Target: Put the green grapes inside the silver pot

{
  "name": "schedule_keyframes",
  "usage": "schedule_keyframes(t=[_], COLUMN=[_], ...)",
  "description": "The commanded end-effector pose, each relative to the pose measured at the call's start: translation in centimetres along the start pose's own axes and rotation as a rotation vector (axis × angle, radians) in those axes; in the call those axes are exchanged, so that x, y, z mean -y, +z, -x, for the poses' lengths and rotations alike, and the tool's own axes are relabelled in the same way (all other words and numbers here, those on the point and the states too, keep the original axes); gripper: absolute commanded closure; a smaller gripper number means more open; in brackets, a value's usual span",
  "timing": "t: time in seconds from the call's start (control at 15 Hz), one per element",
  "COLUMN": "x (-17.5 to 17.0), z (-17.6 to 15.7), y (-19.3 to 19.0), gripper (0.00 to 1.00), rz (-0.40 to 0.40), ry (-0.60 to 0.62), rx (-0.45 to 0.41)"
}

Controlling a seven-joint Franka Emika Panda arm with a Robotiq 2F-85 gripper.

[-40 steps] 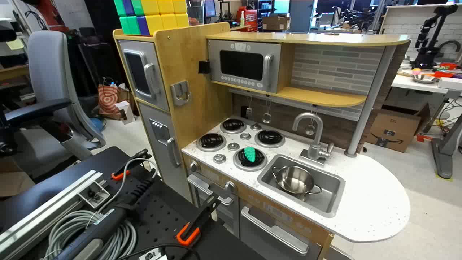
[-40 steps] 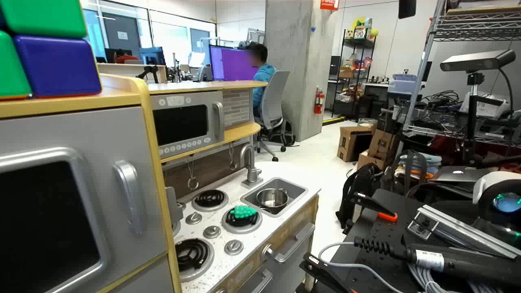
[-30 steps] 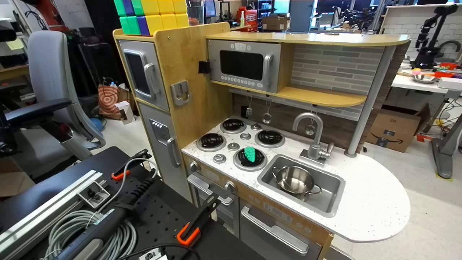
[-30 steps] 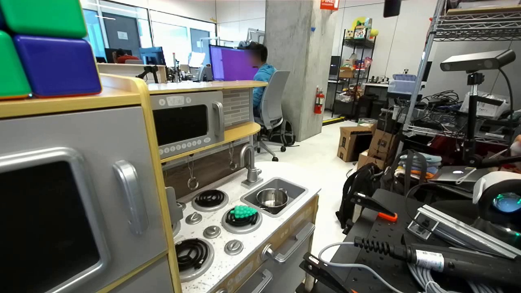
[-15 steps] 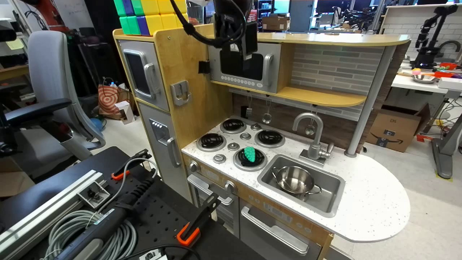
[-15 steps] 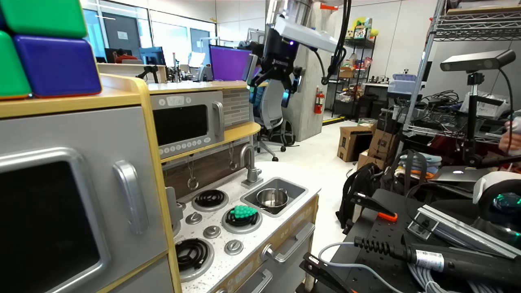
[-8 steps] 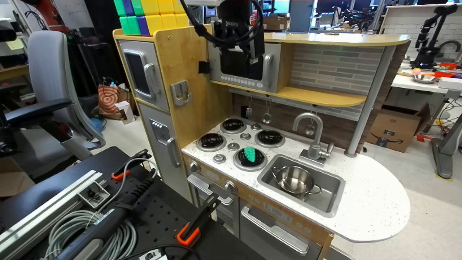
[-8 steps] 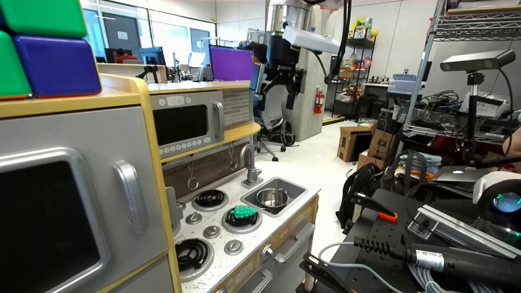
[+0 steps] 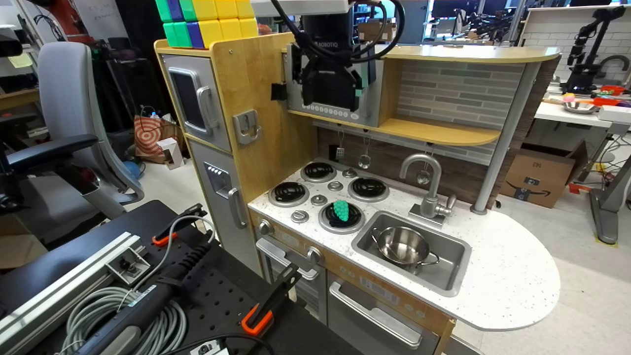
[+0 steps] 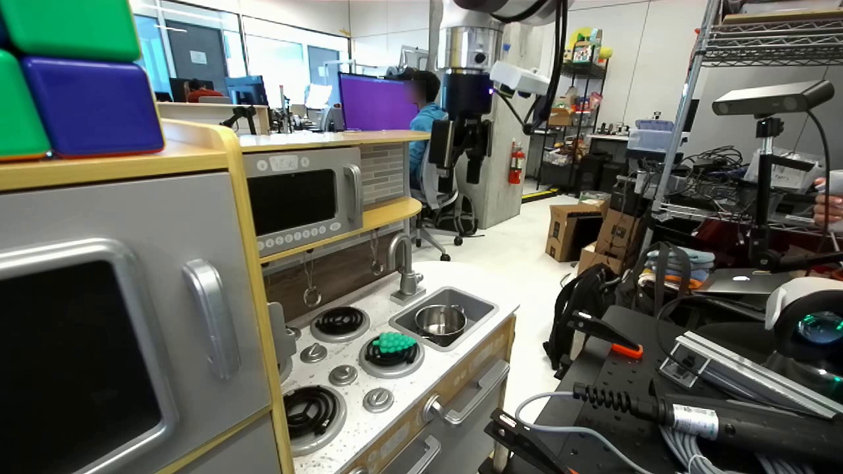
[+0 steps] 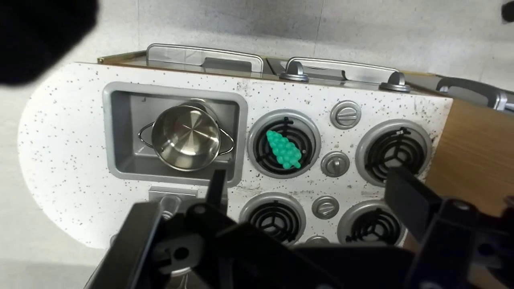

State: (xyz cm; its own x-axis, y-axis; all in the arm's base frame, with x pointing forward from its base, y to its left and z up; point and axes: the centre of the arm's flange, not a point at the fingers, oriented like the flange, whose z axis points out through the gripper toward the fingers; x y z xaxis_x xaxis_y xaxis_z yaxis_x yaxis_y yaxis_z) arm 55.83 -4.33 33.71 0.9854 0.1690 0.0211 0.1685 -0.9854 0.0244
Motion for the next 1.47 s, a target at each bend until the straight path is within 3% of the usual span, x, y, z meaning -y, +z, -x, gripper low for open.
schedule_keyframes(t=[0.0,0.07,0.33,0.47,0.8,1.07,1.13,1.4], x=[0.0,0.0,0.6,1.4,2.9,2.3,3.4,2.6], z=[0.0,-0.1,-2.1,-3.4,-7.0,-10.3,-7.3,-8.7], y=[0.0,-0.1,0.8,2.0,5.5,7.8,7.1,8.2], gripper=[0.00,0.00,0.00,0.00,0.00,0.00,0.00,0.00], rz=[-0.001,-0.001,0.062,0.068,-0.018,0.019,0.008,0.015], ry=[-0.009,-0.013,-0.081,-0.139,-0.248,-0.215,-0.224,-0.217], rx=[0.003,0.003,-0.272,-0.334,-0.226,-0.183,-0.207,-0.201])
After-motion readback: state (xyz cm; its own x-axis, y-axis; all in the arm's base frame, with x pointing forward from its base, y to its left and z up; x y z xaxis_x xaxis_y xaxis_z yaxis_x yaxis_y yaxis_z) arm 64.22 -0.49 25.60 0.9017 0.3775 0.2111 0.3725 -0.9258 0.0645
